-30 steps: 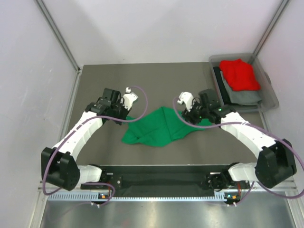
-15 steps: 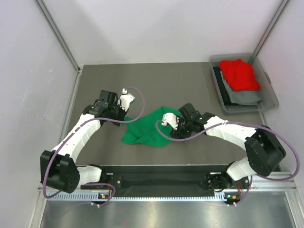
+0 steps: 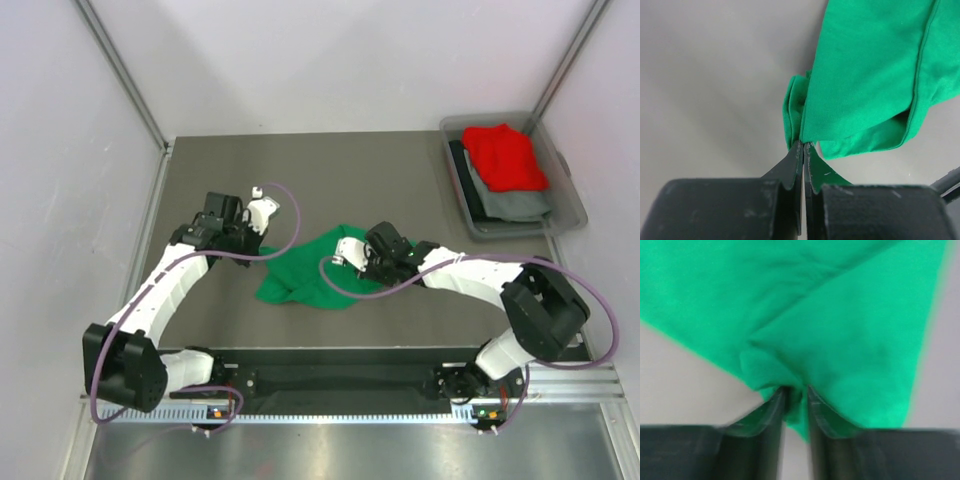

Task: Fold and stack the t-shirts
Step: Flatten the tshirt out

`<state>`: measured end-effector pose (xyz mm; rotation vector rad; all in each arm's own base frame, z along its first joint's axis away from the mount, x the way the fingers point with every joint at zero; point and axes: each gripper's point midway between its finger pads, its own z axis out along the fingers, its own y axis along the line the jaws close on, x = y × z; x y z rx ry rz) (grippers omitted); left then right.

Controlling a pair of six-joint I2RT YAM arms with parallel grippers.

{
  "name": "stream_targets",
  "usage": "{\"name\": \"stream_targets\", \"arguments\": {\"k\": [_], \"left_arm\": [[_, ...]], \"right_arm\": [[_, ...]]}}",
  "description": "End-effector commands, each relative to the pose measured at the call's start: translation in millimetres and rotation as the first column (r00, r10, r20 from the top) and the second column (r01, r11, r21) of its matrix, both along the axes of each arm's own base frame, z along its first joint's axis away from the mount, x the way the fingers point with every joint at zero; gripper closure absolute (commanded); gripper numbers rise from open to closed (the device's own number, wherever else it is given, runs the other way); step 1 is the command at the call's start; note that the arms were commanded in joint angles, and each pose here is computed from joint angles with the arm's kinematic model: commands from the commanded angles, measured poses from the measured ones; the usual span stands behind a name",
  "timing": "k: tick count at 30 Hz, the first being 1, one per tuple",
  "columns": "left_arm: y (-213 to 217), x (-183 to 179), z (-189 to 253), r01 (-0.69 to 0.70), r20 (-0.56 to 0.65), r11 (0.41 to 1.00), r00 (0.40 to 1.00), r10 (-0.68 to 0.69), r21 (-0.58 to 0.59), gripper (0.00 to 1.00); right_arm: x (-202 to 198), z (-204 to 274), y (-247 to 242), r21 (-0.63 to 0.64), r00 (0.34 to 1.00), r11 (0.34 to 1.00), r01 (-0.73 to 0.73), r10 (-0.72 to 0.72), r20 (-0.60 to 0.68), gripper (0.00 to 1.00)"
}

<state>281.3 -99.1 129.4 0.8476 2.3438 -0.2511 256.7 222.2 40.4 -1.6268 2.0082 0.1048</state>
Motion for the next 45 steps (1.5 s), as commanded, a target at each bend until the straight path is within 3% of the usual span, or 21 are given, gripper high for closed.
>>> {"name": "stream_targets", "arguments": {"k": [1, 3, 11, 14, 16, 23, 26, 31, 35, 39, 40, 43, 44, 45], "left_arm": [[-3, 10, 17, -0.003, 0.078, 0.999, 0.997, 0.006, -0.043, 1.00], [-2, 10, 20, -0.006, 0.082, 0.999, 0.997, 0.009, -0.040, 1.00], [12, 2, 98, 0.033, 0.238, 0.999, 0.970, -0.038, 0.027, 1.00], [25, -19, 132, 0.076, 0.339, 0.991, 0.935, -0.109, 0.108, 1.00], [31, -28, 148, 0.076, 0.376, 0.989, 0.919, -0.119, 0.127, 1.00], [37, -64, 249, 0.062, 0.642, 0.995, 0.760, -0.099, 0.081, 1.00], [42, -68, 274, 0.035, 0.691, 0.997, 0.719, -0.074, 0.070, 1.00], [45, -42, 245, -0.002, 0.650, 0.996, 0.758, -0.057, 0.089, 1.00], [42, -8, 156, -0.020, 0.488, 0.992, 0.872, -0.044, 0.126, 1.00], [37, 26, 103, -0.024, 0.367, 0.987, 0.929, -0.036, 0.157, 1.00], [34, 37, 79, -0.022, 0.290, 0.986, 0.957, -0.027, 0.163, 1.00], [32, 57, 69, -0.073, 0.204, 0.985, 0.978, 0.039, 0.159, 1.00], [28, 65, 65, -0.107, 0.145, 0.985, 0.986, 0.087, 0.137, 1.00], [25, 66, 60, -0.109, 0.108, 0.986, 0.990, 0.095, 0.125, 1.00]], "right_arm": [[37, 47, 6, 0.070, 0.970, 0.994, 0.089, -0.103, 0.219, 0.83], [43, 68, 1, 0.078, 0.952, 0.991, 0.109, -0.127, 0.277, 1.00], [43, 187, -35, 0.207, 0.835, 0.972, 0.115, -0.207, 0.509, 1.00], [41, 211, -66, 0.216, 0.812, 0.963, 0.159, -0.252, 0.526, 1.00], [40, 239, -75, 0.293, 0.788, 0.942, 0.166, -0.305, 0.535, 1.00], [13, 361, -88, 0.548, 0.748, 0.833, 0.070, -0.407, 0.524, 1.00], [4, 389, -93, 0.594, 0.732, 0.803, 0.048, -0.433, 0.526, 1.00], [23, 357, -99, 0.546, 0.698, 0.831, 0.110, -0.456, 0.553, 1.00], [50, 280, -107, 0.452, 0.696, 0.864, 0.220, -0.464, 0.548, 1.00], [85, 235, -123, 0.428, 0.693, 0.841, 0.332, -0.525, 0.494, 1.00], [106, 210, -135, 0.390, 0.693, 0.826, 0.407, -0.557, 0.458, 0.96], [138, 185, -152, 0.338, 0.672, 0.770, 0.540, -0.637, 0.377, 0.78], [145, 193, -161, 0.361, 0.651, 0.747, 0.558, -0.664, 0.368, 0.75], [143, 195, -153, 0.394, 0.674, 0.747, 0.535, -0.659, 0.335, 0.71]]}}
